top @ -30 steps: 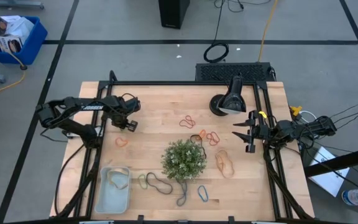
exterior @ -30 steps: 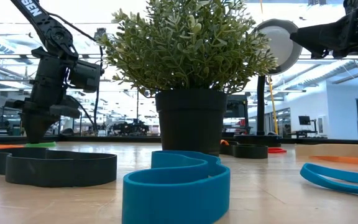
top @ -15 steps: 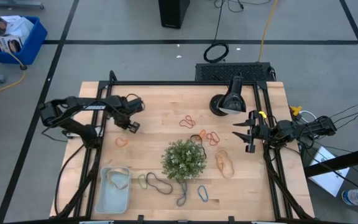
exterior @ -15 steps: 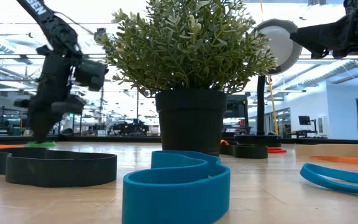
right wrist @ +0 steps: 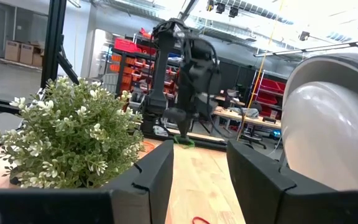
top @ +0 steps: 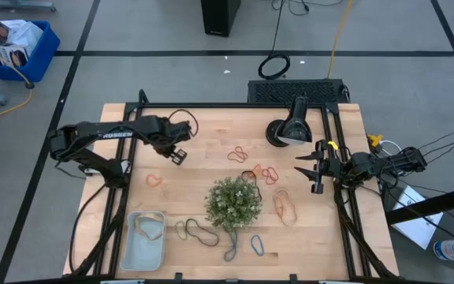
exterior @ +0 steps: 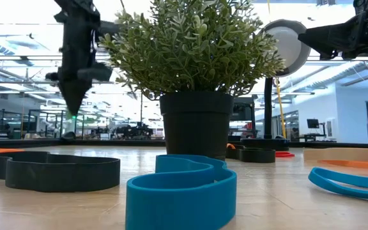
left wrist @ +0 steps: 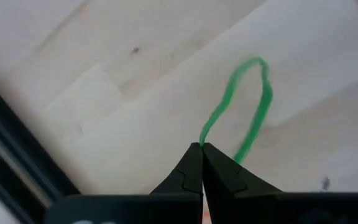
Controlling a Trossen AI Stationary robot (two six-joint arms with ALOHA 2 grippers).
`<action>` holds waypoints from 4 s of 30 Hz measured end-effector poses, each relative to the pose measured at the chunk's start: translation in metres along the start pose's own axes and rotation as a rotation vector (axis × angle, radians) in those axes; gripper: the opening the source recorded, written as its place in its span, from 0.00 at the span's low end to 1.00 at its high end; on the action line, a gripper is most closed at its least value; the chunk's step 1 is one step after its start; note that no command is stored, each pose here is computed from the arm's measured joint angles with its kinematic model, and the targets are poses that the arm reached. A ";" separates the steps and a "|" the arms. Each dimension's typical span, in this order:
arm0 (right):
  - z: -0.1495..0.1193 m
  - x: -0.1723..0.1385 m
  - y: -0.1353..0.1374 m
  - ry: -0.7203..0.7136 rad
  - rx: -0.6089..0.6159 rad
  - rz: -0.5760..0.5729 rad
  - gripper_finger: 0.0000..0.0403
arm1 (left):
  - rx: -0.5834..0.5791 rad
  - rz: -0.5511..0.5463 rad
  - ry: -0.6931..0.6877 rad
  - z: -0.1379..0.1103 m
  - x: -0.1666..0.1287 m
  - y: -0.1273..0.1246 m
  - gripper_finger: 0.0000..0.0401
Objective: Pick and place rubber bands into bin
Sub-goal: Put the top green rubber band into the blue bin, then put the left orange rubber band into the blue bin
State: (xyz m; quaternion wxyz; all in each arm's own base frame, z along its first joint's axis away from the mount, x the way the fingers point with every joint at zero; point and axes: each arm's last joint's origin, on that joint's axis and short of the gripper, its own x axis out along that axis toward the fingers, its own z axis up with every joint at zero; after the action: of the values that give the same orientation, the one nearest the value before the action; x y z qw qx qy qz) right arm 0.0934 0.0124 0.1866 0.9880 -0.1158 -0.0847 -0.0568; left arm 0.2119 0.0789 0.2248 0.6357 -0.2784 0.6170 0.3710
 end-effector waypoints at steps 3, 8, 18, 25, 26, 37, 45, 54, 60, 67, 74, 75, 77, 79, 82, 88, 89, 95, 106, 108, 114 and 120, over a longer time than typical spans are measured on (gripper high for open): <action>0.000 0.000 0.000 0.000 0.000 0.000 0.36 | 0.024 0.017 0.010 -0.005 -0.022 -0.007 0.01; 0.000 0.000 0.000 0.000 0.000 0.000 0.36 | 0.029 0.033 0.044 -0.020 -0.062 -0.018 0.01; 0.000 0.000 0.000 -0.002 0.000 -0.001 0.36 | 0.074 -0.074 0.081 -0.067 -0.107 -0.044 0.01; 0.001 0.000 0.000 -0.013 0.014 -0.003 0.36 | 0.199 -0.103 0.162 -0.114 -0.102 -0.066 0.01; 0.001 0.000 0.000 -0.013 0.014 -0.003 0.36 | 0.211 -0.118 0.163 -0.120 -0.101 -0.070 0.01; 0.001 0.000 0.000 -0.013 0.015 -0.003 0.36 | 0.218 -0.178 0.191 -0.183 -0.076 -0.092 0.02; 0.001 0.000 0.000 -0.013 0.015 -0.003 0.36 | 0.281 -0.256 0.207 -0.216 -0.036 -0.101 0.03; 0.001 0.000 0.000 -0.013 0.015 -0.003 0.36 | 0.379 -0.345 0.170 -0.230 0.008 -0.101 0.03; 0.001 0.000 0.000 -0.013 0.015 -0.003 0.36 | 0.453 -0.429 0.110 -0.231 0.024 -0.103 0.02; 0.001 0.000 0.000 -0.013 0.015 -0.003 0.36 | 0.445 -0.442 0.057 -0.230 0.029 -0.103 0.07; 0.001 0.000 0.000 -0.013 0.015 -0.003 0.36 | 0.442 -0.445 0.056 -0.230 0.029 -0.103 0.09; 0.001 0.000 0.000 -0.013 0.015 -0.003 0.36 | 0.441 -0.446 0.057 -0.230 0.029 -0.103 0.08; 0.001 0.000 0.000 -0.013 0.015 -0.003 0.36 | 0.437 -0.447 0.057 -0.230 0.029 -0.103 0.07; 0.001 0.000 0.000 -0.012 0.015 -0.003 0.36 | 0.437 -0.447 0.057 -0.230 0.029 -0.103 0.05; 0.001 0.000 0.000 -0.012 0.015 -0.003 0.36 | 0.441 -0.447 0.058 -0.230 0.029 -0.103 0.03; 0.001 0.000 0.000 -0.012 0.015 -0.003 0.36 | 0.456 -0.453 0.194 -0.234 0.029 -0.102 0.01; 0.001 0.000 0.000 -0.012 0.015 -0.003 0.36 | 0.448 -0.453 0.220 -0.234 0.029 -0.102 0.02; 0.001 0.000 0.000 -0.013 0.015 -0.003 0.36 | 0.440 -0.465 0.236 -0.234 0.026 -0.101 0.10; 0.001 0.000 0.000 -0.012 0.015 -0.003 0.36 | 0.410 -0.485 0.183 -0.231 0.021 -0.099 0.11; 0.001 0.000 0.000 -0.013 0.015 -0.002 0.36 | 0.405 -0.485 0.179 -0.231 0.021 -0.099 0.12; 0.001 0.000 0.000 -0.012 0.015 -0.003 0.36 | 0.392 -0.451 0.183 -0.230 0.023 -0.096 0.12; 0.001 0.000 0.000 -0.012 0.015 -0.003 0.36 | 0.375 -0.431 0.187 -0.230 0.023 -0.095 0.12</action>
State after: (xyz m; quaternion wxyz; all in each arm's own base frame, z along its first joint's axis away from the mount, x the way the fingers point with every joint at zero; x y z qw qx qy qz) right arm 0.0932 0.0124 0.1879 0.9882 -0.1086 -0.0914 -0.0567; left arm 0.1553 -0.1588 0.1727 0.6803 -0.3136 0.6576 0.0800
